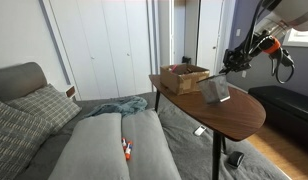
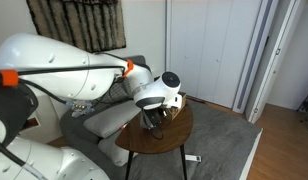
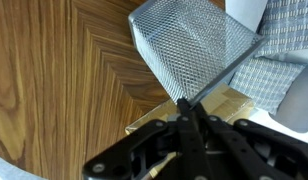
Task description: Set the penholder upright on the table
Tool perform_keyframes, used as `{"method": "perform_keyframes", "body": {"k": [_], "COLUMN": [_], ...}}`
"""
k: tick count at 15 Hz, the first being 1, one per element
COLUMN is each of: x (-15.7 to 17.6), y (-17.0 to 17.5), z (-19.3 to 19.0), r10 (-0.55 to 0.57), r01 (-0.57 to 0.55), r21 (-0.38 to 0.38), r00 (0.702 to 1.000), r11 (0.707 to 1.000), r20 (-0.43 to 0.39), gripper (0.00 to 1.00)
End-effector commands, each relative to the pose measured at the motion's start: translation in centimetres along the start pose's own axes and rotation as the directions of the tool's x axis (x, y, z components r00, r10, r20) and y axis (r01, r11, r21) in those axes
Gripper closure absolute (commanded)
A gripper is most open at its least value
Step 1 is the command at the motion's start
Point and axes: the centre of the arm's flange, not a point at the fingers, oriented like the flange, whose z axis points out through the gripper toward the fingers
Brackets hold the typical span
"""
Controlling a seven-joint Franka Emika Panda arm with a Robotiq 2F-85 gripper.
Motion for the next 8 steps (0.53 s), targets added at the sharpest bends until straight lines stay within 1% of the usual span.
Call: {"method": "perform_keyframes", "body": {"k": [1,4,5,6,7,8], "x": [-1.3,-1.7,-1.7,-1.7,-1.7,-1.7], "y": [1.2,2.1,2.4,2.8,3.1,3.1], "z": [0.2,0.3,0.4,0.5,0.4,0.2], "r10": [-0.072,-0.114,-0.125,-0.134,-0.144,-0.156], "r01": [0.075,0.120,0.132,0.140,0.150,0.162], "r21": [0.070,0.115,0.124,0.115,0.106,0.107], "r00": [0.996,0.992,0.990,0.989,0.987,0.985], "r11": [0.995,0.986,0.984,0.983,0.983,0.981], "r20": [-0.045,-0.059,-0.062,-0.059,-0.068,-0.068], "gripper": [0.98,0.98,0.98,0.98,0.78,0.66]}}
